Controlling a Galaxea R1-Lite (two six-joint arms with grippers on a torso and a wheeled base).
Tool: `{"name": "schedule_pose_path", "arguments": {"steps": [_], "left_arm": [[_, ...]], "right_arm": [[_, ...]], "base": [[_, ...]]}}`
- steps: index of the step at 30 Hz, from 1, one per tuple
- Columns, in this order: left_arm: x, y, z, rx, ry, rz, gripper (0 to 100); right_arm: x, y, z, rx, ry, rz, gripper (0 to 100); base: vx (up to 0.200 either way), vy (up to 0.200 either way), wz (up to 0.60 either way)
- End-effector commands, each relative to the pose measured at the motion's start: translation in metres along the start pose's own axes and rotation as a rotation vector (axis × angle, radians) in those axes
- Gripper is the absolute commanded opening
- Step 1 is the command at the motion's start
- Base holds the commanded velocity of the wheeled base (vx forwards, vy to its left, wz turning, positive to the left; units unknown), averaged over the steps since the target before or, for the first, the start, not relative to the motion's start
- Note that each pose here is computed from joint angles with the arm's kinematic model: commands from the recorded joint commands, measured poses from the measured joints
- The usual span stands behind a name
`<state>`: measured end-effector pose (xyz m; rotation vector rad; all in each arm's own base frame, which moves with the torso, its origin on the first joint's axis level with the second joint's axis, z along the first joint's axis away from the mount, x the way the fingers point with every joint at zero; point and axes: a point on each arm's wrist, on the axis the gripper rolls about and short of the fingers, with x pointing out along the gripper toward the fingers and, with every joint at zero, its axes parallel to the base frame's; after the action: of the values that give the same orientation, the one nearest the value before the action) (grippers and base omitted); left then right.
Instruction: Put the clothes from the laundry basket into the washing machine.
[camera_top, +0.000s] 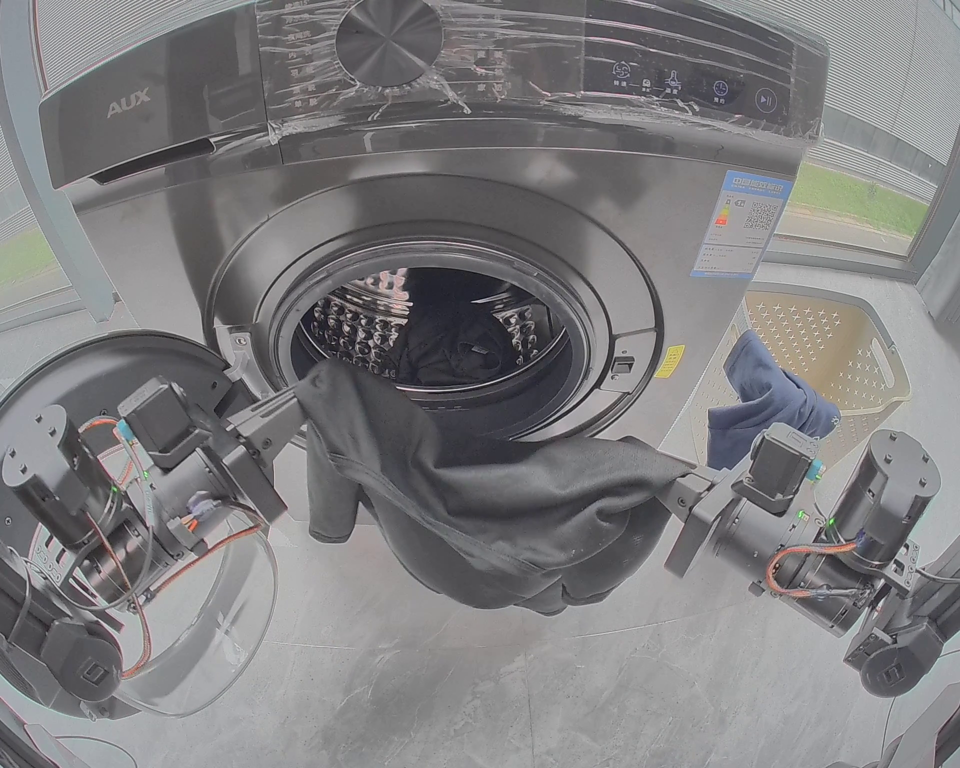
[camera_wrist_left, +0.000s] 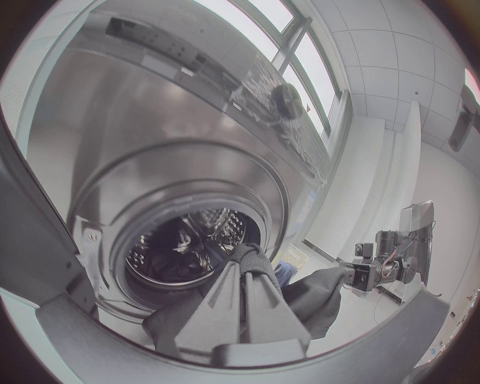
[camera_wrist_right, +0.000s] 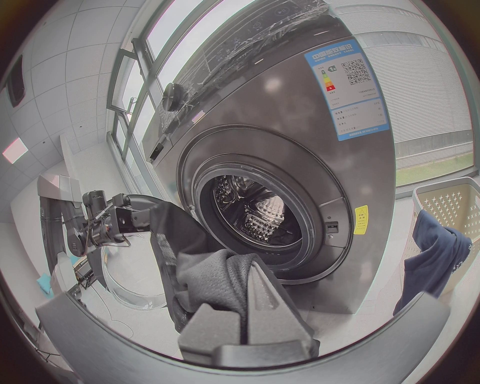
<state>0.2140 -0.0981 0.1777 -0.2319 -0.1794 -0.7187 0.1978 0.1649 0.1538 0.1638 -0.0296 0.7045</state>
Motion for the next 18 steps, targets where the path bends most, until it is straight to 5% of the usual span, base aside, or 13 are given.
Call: {"name": "schedule_pose_path", "arguments": {"steps": [1,6,18], "left_arm": [[-0.006,0.003,0.015,0.022,-0.056,0.018,0],[-0.006,0.006,0.016,0.026,-0.059,0.029,0],[-0.008,0.011,0.018,0.035,-0.064,0.055,0]], "right_arm": [[0.002,-0.013,0.001,-0.006,-0.007,-0.048,0],[0.008,-0.033,0.004,-0.01,-0.029,-0.112,0],[0.02,-0.051,0.011,-0.018,-0.119,-0.166,0]], "base": [[0.0,0.0,0.0],[0.0,0.0,0.0],[0.0,0.0,0.0]]}}
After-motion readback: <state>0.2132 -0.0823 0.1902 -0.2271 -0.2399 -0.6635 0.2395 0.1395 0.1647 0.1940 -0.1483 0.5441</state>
